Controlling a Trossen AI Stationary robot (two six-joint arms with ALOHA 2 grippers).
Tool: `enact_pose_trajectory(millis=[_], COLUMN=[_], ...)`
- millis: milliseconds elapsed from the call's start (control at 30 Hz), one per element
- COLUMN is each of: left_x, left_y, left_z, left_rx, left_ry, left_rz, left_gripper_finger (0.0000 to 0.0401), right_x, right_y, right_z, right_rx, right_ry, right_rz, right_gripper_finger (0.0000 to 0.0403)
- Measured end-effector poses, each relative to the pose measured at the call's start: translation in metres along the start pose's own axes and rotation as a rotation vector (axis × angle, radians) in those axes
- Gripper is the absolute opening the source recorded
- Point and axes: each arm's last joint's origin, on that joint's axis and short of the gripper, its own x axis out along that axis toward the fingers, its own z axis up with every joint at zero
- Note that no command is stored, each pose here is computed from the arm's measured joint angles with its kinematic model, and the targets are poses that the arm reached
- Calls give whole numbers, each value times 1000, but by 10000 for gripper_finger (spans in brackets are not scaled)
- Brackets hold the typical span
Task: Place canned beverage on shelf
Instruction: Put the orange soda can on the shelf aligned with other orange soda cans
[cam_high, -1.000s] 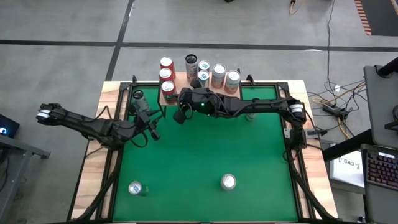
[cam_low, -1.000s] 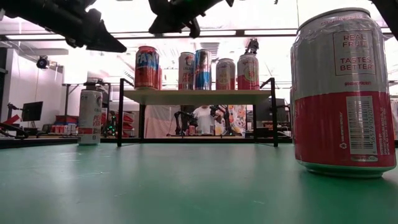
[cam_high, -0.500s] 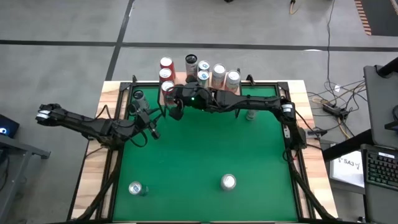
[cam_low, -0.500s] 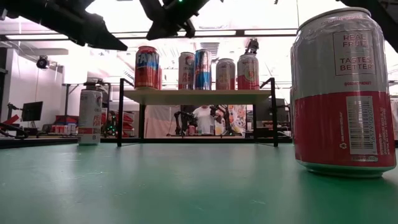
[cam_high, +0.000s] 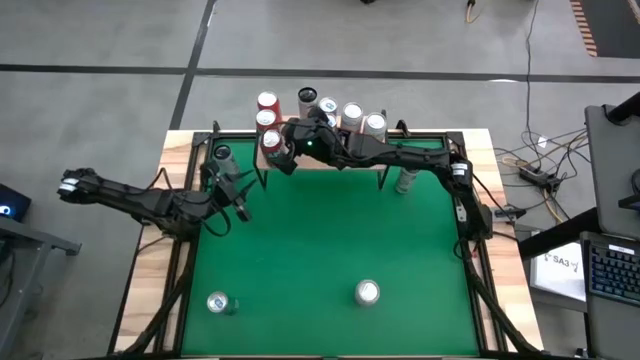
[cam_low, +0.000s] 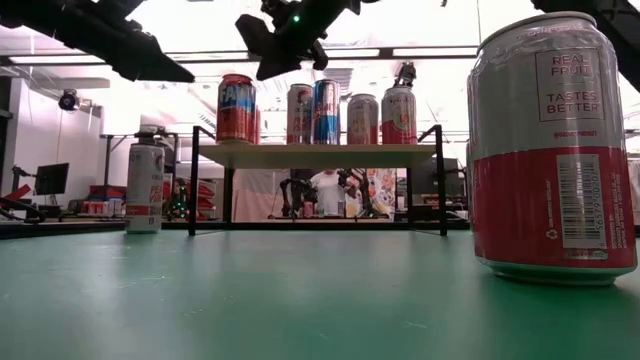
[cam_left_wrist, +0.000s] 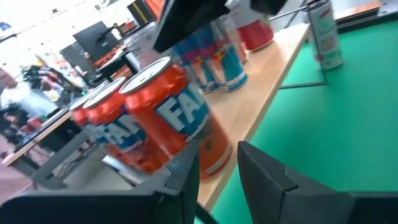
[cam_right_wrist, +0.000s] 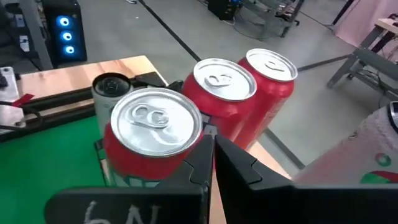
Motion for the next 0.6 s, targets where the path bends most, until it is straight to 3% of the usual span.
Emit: enact_pose_trajectory(millis=[167,600], left_x=[-2,-3], left_y=[4,5], left_z=[-2,-3], left_rx=[-10,-19], left_ry=[19,24], left_rz=[48,49], left_gripper_finger=[91,91], right_x=[7,9], right_y=[2,13], right_z=[-6,-12], right_rx=[7,33], right_ry=[16,31], right_rz=[0,25], right_gripper_finger=[9,9])
